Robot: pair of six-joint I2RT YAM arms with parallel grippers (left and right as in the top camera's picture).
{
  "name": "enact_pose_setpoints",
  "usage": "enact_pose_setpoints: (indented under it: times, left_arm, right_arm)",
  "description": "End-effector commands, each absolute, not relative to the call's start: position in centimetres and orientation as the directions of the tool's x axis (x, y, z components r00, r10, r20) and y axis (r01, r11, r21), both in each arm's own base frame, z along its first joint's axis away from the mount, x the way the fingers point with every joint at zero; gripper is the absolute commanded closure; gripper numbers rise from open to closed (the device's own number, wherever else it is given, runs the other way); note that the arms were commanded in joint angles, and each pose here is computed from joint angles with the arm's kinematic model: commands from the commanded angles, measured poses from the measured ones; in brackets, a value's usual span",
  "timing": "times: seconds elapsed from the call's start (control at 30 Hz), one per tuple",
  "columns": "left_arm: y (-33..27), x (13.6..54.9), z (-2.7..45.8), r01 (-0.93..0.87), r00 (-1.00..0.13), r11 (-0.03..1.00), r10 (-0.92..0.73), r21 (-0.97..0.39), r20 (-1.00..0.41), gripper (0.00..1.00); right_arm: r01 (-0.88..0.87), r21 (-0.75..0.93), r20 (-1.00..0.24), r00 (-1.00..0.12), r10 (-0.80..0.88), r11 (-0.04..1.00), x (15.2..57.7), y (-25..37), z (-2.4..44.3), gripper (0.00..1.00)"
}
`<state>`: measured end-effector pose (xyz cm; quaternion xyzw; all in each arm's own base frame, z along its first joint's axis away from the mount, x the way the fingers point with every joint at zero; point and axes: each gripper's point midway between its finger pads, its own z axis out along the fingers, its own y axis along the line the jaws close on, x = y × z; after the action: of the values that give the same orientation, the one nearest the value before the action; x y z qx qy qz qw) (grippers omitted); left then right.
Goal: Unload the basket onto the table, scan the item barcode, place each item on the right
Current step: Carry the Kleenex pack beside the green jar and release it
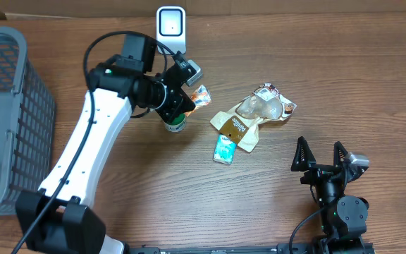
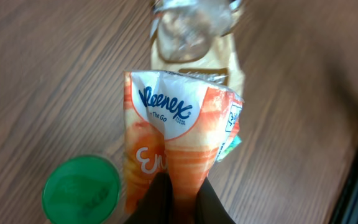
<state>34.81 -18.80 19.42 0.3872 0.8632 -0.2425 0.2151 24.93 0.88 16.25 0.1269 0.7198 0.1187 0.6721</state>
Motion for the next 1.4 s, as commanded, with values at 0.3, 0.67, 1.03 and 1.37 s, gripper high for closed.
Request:
enact_pose_setpoints:
  times: [0.3, 0.67, 1.03, 1.37]
  left_arm:
    - [-21.1, 36.6, 12.6, 0.484, -0.84, 0.864, 0.415, -0.139, -0.349, 0.96]
    - [-22.6, 37.3, 7.7, 0.309, -0.932, 0.934, 0.259, -0.181, -0.252, 0.79]
    - [-22.8, 38.4, 18.3, 0.36, -0.891, 0.915, 0.279, -0.184, -0.357, 0.48]
    - [-7.7, 35.8, 40.1, 0.064, -0.73, 0.99, -0.038, -0.125, -0.682, 0.44]
  right_arm:
    - [0.031, 0.334, -0.94, -0.066, 0.335, 0.942, 25.0, 0.7, 15.9, 0.0]
    - [0.031, 0.334, -0.94, -0.066, 0.335, 0.942, 25.0, 0.7, 15.9, 0.0]
    - [0.031, 0.334, -0.94, -0.066, 0.335, 0.942, 25.0, 0.7, 15.9, 0.0]
    - [0.031, 0.334, -0.94, -0.066, 0.335, 0.942, 25.0, 0.7, 15.9, 0.0]
